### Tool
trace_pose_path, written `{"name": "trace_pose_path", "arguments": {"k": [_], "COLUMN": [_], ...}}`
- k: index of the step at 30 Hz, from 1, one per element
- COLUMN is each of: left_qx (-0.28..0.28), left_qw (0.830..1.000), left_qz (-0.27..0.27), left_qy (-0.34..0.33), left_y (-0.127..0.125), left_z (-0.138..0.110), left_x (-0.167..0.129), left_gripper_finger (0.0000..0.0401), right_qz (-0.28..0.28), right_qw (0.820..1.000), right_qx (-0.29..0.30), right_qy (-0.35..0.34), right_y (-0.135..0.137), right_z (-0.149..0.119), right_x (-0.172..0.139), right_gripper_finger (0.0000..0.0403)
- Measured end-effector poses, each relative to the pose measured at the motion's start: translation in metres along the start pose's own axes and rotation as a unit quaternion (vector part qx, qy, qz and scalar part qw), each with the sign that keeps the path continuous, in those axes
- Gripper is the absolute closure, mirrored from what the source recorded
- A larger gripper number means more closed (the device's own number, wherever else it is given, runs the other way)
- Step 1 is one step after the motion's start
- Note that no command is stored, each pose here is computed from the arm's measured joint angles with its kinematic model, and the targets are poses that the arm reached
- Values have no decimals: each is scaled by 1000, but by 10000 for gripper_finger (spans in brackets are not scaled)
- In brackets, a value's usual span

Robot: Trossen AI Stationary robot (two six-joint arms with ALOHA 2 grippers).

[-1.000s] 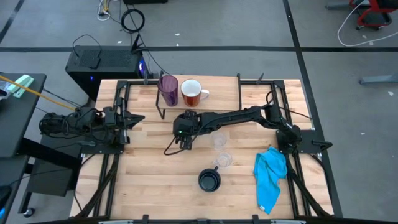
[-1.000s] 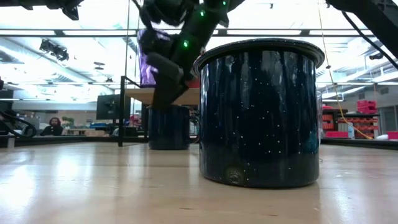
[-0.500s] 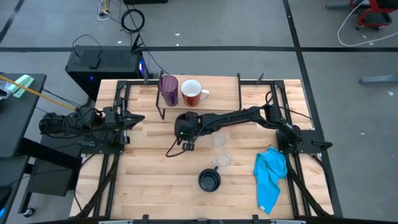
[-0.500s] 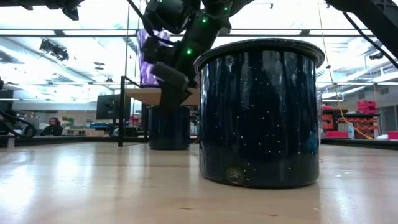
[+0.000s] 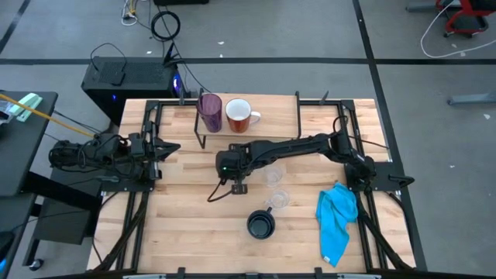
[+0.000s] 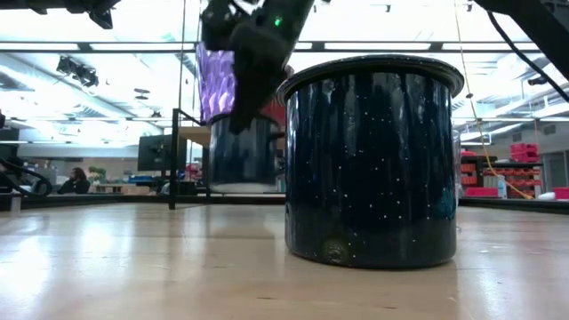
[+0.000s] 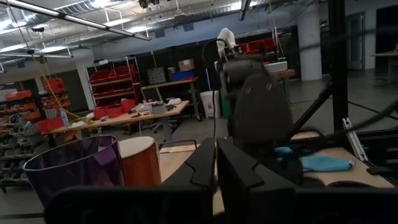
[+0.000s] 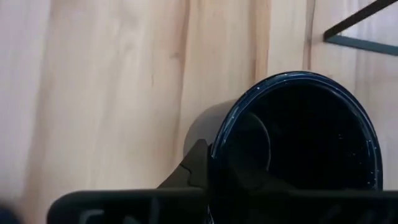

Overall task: Stack small to large cups/mugs on shelf
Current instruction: Put the dark blue mug on the shelf

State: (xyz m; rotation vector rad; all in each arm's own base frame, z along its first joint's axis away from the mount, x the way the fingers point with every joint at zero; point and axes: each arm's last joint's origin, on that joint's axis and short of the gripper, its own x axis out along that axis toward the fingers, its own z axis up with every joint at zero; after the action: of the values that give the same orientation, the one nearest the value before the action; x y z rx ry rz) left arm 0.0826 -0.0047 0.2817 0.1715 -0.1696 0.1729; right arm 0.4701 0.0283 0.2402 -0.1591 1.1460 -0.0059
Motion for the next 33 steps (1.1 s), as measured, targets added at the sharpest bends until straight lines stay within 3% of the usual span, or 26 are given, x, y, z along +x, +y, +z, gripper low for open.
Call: {"name": "trace_pose_path", "arguments": {"k": [6, 15, 24, 29, 33], "left_qx": [-3, -3, -3, -3, -3], "left_qw": [1000, 1000, 1000, 1000, 1000], "left_qz": [0, 0, 0, 0, 0], "left_qy": [1, 2, 1, -1, -1], "left_y": [0, 0, 0, 0, 0], "left_z": [0, -1, 0, 0, 0], "left_x": [0, 0, 0, 0, 0], "left_gripper_finger": [384, 385, 387, 393, 383], "right_qz": [6, 1, -18, -38, -47], "right_qw": [998, 999, 999, 998, 997], "right_qx": [-24, -32, -45, -48, -49], "right_qy": [51, 23, 8, -32, -32], "right_y": [5, -8, -32, -48, -63], "right_z": [-6, -36, -81, -93, -95], "right_x": [-33, -103, -143, -164, -163], "right_gripper_finger": [385, 385, 385, 385, 385]}}
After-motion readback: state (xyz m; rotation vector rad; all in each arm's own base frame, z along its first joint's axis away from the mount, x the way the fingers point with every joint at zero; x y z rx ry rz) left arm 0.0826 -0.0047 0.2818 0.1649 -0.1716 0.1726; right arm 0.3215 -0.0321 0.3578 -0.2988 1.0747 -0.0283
